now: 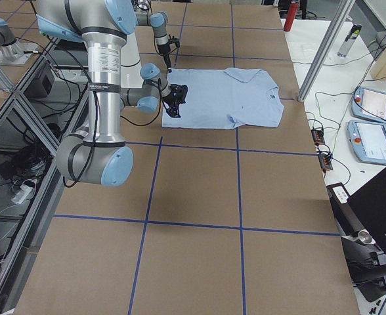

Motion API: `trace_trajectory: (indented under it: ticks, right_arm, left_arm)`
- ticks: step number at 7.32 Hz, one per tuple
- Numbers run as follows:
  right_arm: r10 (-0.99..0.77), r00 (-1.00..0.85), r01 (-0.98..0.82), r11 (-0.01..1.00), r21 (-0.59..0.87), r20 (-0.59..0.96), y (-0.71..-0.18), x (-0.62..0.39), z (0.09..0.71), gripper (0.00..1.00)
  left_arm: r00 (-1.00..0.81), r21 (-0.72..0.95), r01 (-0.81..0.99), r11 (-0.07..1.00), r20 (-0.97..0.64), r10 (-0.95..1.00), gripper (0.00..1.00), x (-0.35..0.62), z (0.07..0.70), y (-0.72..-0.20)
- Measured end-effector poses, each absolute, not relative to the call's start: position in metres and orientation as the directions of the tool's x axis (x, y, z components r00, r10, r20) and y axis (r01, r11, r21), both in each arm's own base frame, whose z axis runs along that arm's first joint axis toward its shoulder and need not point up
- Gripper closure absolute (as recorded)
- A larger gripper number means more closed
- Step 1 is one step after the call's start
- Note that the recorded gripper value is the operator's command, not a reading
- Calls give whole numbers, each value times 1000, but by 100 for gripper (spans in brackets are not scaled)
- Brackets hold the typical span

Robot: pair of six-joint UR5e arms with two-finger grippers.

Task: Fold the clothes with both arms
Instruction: 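Grasp the hem corners with the left and right grippers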

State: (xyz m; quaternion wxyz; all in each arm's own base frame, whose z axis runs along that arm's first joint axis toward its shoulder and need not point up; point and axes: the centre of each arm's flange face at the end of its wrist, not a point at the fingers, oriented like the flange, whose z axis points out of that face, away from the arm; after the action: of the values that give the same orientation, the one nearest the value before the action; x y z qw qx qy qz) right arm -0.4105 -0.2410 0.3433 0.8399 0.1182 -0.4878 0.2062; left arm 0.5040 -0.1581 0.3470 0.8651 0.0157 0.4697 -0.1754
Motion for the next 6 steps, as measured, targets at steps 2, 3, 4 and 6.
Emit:
trace_trajectory:
  ticks: [2,3,4,6]
  right_arm:
    - [231,438,-462,887,-3,869,-241,-411,343,9]
    - [231,438,-462,887,-3,869,-241,-411,343,8]
    - [231,438,-462,887,-2,869,-241,-411,343,8]
    - [232,436,-465,885,-2,869,-239,-413,343,24]
  left_arm:
    - [499,-139,317,938,-817,-289,80,505,347,-157]
    - [498,-139,316,938,-817,-289,100,505,347,-157]
    - [497,-140,316,938,-818,-289,100,505,347,-157]
    - [494,-141,315,939,-820,-289,100,505,345,-157]
